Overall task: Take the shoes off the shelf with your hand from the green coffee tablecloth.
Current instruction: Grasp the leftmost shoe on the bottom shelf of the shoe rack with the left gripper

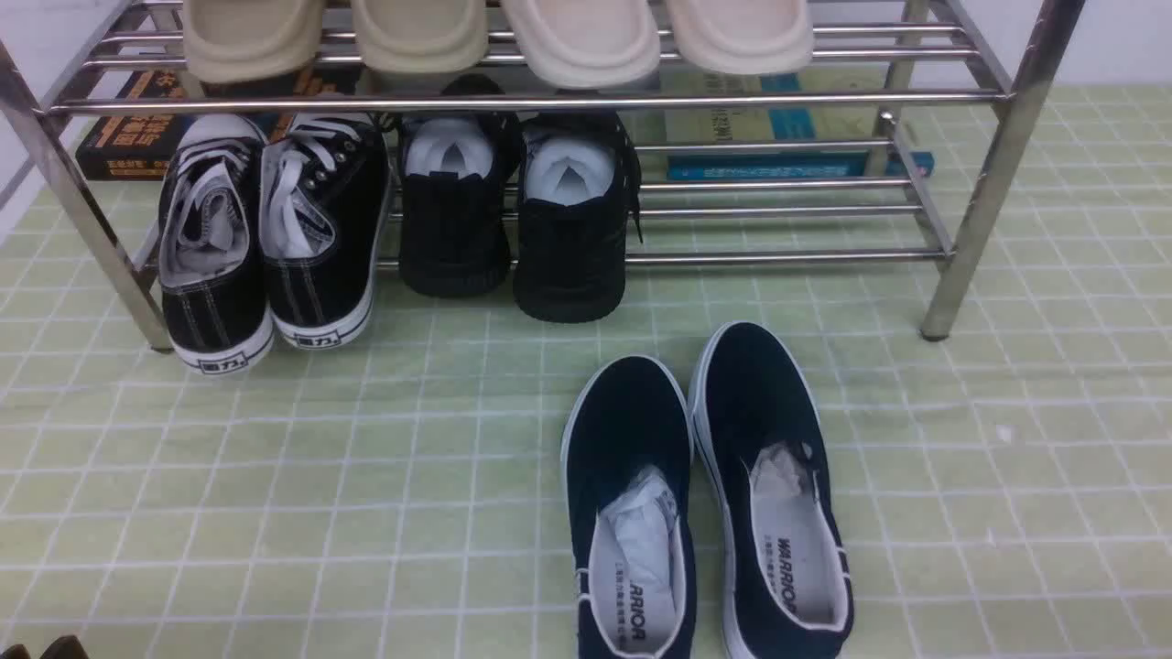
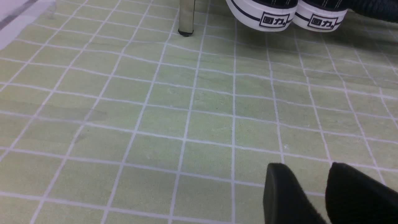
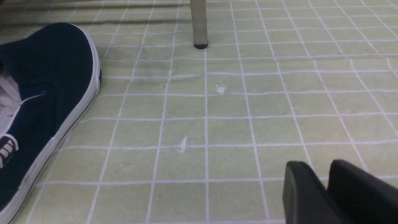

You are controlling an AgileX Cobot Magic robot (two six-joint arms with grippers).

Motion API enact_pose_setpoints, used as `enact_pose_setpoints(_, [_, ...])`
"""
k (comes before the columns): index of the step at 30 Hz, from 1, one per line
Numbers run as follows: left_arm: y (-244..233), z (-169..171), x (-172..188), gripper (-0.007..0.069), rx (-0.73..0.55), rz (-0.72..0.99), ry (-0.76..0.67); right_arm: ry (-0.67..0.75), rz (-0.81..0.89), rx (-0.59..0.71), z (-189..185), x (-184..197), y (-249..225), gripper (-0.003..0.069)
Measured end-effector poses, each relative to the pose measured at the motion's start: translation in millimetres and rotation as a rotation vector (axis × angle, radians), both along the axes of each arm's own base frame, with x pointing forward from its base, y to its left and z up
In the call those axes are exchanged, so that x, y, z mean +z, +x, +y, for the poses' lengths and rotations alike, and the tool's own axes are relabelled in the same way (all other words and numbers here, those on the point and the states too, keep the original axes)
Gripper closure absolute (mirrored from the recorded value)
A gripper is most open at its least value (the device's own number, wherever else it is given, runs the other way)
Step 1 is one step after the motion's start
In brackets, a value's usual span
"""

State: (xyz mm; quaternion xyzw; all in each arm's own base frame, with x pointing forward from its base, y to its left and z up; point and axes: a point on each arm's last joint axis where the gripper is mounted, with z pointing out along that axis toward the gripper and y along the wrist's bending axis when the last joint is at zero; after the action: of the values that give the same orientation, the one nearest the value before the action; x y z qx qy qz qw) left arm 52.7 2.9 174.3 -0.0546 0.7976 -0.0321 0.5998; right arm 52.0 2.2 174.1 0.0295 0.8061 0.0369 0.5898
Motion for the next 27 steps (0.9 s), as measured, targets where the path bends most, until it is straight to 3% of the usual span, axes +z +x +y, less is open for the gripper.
enact_pose_setpoints(27, [0.0, 0.0, 0.0, 0.0384, 0.000, 0.000, 0.000, 0.000, 0.000, 0.000, 0.0, 0.0, 0.0, 0.0466])
